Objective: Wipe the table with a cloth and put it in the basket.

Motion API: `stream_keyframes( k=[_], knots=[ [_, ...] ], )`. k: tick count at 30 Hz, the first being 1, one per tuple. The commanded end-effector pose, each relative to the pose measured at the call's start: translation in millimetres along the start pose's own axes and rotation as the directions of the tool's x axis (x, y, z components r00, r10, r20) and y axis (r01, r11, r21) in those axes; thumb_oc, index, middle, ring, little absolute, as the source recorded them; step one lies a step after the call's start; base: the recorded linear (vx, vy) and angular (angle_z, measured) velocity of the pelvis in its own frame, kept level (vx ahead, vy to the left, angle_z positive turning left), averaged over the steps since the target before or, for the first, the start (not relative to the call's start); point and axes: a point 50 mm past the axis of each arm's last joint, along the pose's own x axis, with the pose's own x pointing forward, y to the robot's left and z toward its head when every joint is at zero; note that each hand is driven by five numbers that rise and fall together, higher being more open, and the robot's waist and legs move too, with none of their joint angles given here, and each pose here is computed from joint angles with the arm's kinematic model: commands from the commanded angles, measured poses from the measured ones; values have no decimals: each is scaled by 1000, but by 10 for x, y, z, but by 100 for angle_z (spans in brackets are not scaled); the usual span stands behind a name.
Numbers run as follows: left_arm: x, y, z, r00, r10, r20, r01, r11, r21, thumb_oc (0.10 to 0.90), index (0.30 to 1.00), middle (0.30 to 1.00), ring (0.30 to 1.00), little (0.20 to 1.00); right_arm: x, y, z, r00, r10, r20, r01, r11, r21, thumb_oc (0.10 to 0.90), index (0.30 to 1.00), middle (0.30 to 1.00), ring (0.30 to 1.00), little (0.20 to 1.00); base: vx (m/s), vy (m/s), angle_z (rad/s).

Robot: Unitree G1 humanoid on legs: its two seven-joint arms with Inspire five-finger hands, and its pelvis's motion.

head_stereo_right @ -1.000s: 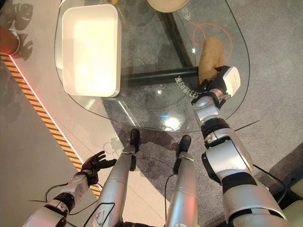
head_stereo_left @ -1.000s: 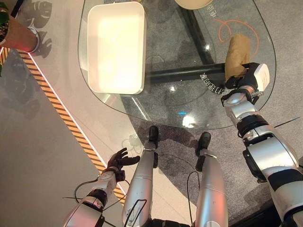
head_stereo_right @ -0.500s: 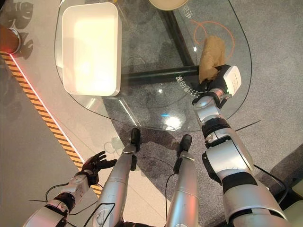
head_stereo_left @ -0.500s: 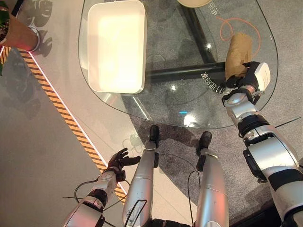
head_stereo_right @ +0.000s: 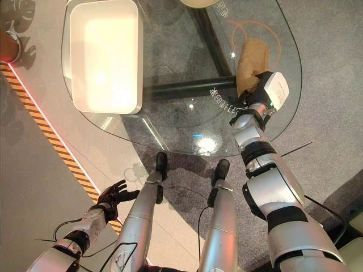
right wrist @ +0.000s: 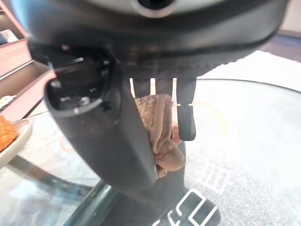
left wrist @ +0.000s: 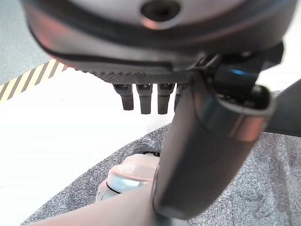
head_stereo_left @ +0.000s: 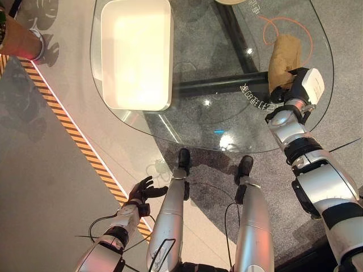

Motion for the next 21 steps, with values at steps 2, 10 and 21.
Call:
stream_keyframes(
  k=[2,10,21],
  knots=[
    [-31,-12,-145,999,10,-38,-11,1000,-20,800,900,900,900,900,-163,68,768,933,56,357,-71,997,29,100,300,300,300,200,0,0,0],
    [-36,-56,-162,999,3,-36,-4,1000,-24,800,900,900,900,900,-356,284,838,903,146,404,-167,986,17,100,300,300,300,200,0,0,0],
    [-36,-110,-164,999,-11,-33,10,1000,-20,800,900,900,900,900,-538,482,878,862,252,440,-265,964,-33,100,300,300,300,200,0,0,0]
  ],
)
